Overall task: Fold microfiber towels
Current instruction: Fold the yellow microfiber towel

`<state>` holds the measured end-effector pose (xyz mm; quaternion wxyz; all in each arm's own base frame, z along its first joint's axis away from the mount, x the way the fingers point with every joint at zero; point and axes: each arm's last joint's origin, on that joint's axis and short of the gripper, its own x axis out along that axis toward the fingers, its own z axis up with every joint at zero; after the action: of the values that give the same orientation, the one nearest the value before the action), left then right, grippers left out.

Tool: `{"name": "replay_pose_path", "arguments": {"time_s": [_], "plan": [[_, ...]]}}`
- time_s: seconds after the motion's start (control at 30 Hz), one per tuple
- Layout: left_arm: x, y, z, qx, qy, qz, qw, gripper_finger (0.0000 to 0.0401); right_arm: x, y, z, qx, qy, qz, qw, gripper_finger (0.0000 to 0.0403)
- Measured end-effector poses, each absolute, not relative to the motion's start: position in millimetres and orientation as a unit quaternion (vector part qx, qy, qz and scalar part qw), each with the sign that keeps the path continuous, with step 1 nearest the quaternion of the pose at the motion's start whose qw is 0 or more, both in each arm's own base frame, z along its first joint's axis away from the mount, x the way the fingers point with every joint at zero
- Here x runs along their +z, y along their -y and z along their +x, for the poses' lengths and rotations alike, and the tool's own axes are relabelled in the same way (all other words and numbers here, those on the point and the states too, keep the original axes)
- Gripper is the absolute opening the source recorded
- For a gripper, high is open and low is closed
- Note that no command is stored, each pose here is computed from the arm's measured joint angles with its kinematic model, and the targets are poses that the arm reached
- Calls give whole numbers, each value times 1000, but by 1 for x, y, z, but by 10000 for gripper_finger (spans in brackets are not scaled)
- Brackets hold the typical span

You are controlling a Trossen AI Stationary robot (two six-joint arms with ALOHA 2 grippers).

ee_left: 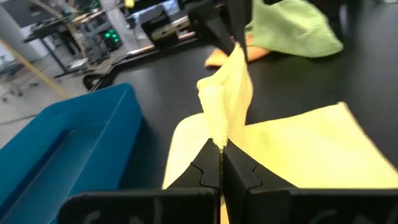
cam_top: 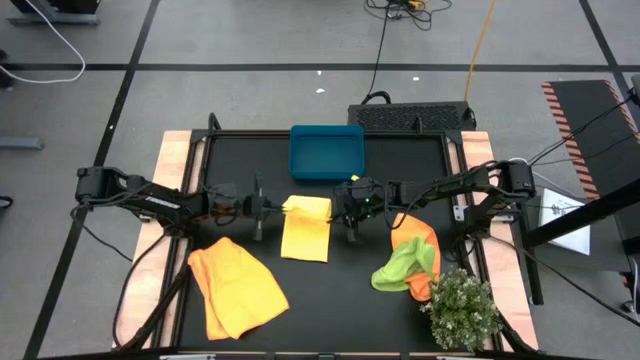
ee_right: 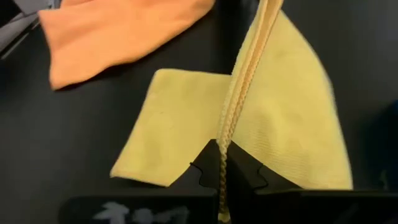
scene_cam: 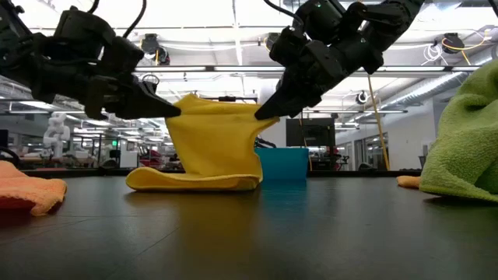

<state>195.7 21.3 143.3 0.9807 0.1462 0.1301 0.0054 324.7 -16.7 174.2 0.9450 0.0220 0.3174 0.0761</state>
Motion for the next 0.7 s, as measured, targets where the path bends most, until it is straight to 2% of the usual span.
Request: {"name": "replay_pose_path", "arguments": {"time_s": [0.53,0.7], "plan": [[122,4,198,-55,-195,141,969,1,159,-7,330,106,-332,21,937,0],[115,9,199,-70,-208,129,967,16,159,-13,330,120,-331,20,936,0]]}}
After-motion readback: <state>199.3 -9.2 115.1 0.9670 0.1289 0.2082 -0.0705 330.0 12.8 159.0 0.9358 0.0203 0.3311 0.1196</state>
